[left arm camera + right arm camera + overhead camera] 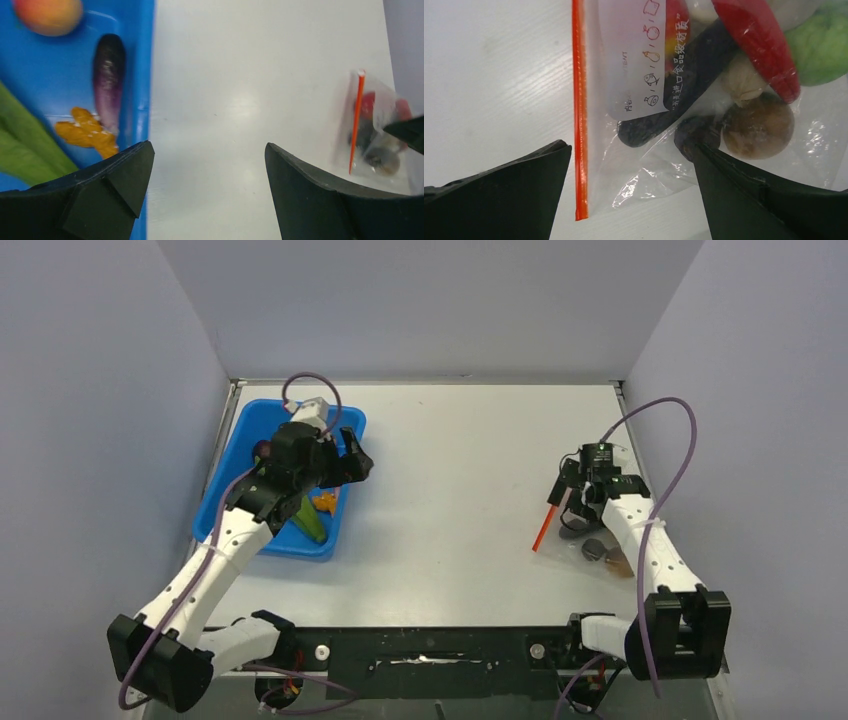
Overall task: Open the zip-top bag and remove the fake food
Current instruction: Move the zipper food storage bag to the center of the board.
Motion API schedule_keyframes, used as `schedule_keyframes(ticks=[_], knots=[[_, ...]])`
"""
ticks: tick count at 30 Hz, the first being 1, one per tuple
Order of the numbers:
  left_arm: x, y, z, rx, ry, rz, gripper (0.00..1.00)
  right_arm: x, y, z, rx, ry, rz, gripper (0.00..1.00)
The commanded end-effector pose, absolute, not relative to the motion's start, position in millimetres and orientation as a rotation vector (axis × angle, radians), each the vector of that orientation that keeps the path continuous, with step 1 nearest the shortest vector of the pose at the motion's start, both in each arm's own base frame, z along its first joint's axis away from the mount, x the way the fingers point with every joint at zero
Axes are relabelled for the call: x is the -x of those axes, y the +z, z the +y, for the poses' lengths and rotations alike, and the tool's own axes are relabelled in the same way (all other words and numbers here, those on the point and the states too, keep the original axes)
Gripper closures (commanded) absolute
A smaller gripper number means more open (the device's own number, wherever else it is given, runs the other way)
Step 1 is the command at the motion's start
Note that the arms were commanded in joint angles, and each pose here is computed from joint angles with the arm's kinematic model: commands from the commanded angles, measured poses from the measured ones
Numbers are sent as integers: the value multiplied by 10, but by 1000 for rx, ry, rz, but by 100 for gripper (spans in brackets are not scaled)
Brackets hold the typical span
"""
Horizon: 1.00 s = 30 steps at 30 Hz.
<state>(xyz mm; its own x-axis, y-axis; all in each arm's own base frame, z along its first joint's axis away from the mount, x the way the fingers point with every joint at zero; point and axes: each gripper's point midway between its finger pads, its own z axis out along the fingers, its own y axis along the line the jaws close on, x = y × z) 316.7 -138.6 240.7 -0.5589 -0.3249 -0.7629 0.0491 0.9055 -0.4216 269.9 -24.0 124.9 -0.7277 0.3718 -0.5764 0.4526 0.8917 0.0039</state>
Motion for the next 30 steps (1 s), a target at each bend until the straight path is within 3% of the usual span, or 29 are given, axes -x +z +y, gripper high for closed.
schedule_keyframes(ticks=[1, 7, 12, 17, 21, 26, 30], knots=[[-3122, 2696, -2058, -45, -712, 2059, 18, -2750, 936, -254, -677, -167, 2511, 2], [-2953, 2543, -2585, -196, -861, 2092, 19, -2710, 455, -55, -626, -83, 2685, 2], [-2922, 2464, -2865, -268, -966, 2093, 19, -2808, 380, 311, -430, 40, 2733, 7], [-2998, 2278, -3155, -279, -1070, 2096, 19, -2957, 594, 861, -230, 342, 2668, 9], [-3031, 2100, -3380, -300, -1120, 2123, 19, -3140, 1204, 1069, -132, 493, 2454, 9], [-3123, 1945, -3545, -310, -1136, 2137, 20, -3317, 1862, 366, -271, 92, 2195, 3], [-3177, 1801, -3613, -291, -1141, 2161, 20, -3185, 1619, -575, -648, -87, 2244, 0]])
